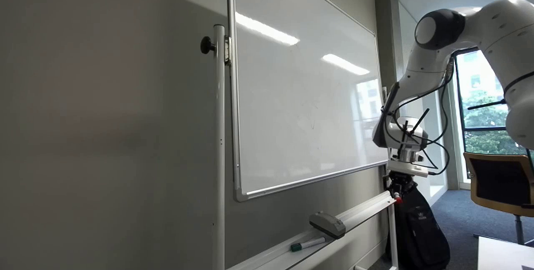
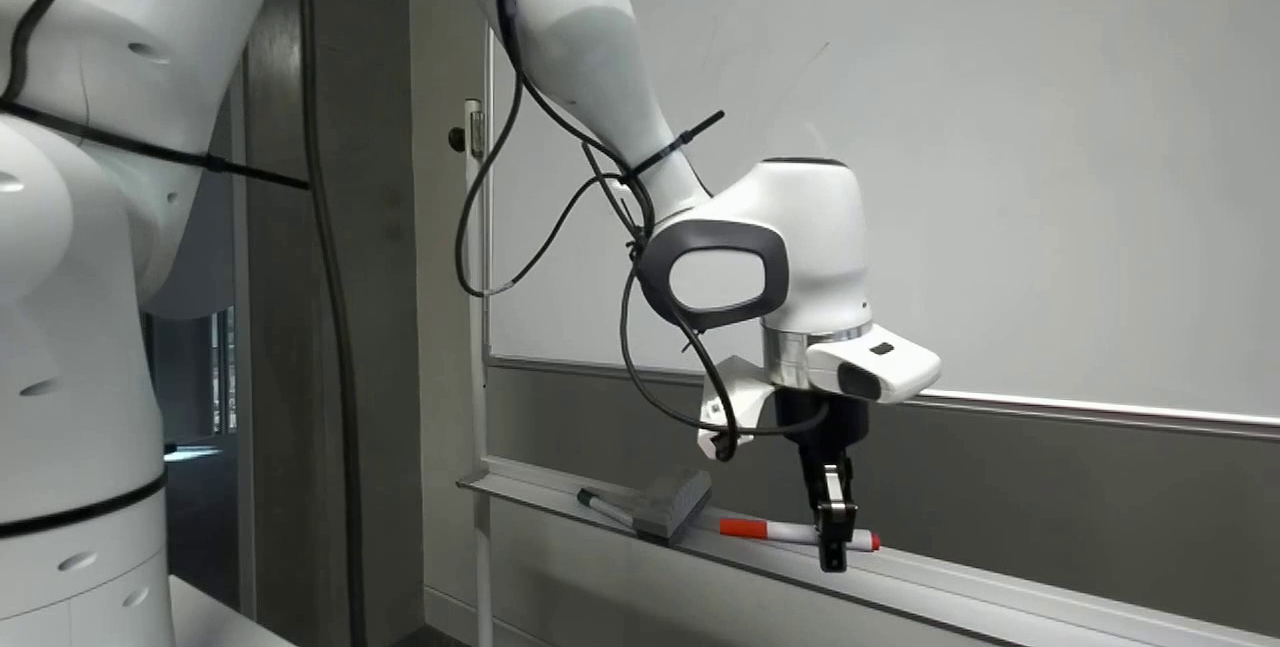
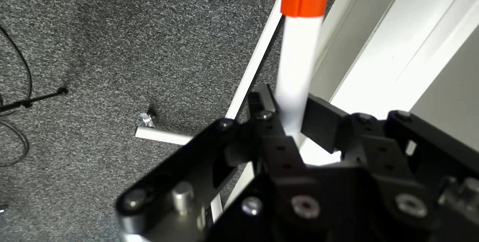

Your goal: Move the orange marker slightly to the left

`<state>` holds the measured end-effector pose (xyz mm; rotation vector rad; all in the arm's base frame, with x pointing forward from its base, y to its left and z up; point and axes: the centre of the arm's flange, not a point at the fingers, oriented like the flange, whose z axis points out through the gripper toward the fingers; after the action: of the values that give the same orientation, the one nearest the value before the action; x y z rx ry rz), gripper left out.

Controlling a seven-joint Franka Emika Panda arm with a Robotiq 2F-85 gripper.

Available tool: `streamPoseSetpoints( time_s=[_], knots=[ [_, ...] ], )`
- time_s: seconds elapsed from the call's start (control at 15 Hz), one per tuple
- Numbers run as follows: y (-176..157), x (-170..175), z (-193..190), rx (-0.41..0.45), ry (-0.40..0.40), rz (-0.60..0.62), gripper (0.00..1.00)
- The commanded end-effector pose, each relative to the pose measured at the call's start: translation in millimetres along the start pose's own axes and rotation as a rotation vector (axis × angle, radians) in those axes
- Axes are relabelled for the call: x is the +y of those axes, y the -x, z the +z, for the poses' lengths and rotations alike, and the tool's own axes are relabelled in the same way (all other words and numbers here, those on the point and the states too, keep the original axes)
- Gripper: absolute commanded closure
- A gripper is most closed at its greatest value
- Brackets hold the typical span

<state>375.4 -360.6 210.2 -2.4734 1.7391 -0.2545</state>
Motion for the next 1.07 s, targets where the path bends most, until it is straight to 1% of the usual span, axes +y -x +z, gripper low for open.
streamPoseSetpoints(
  time_s=[0.0, 0.2, 0.33, 0.6, 0.73, 1.0],
  knots=[
    [51.7, 23.2, -40.9, -0.006, -0.141, 0.016, 0.95],
    [103.9, -1.8, -38.6, -0.016, -0.230, 0.087, 0.95],
    [140.2, -21.8, -30.5, -0.020, -0.251, 0.104, 0.95],
    [197.0, -54.7, -18.4, -0.004, -0.241, 0.125, 0.95],
    [217.9, -67.7, -14.9, 0.013, -0.236, 0.123, 0.95],
    [244.4, -96.8, -8.6, 0.070, -0.240, 0.160, 0.95]
  ],
)
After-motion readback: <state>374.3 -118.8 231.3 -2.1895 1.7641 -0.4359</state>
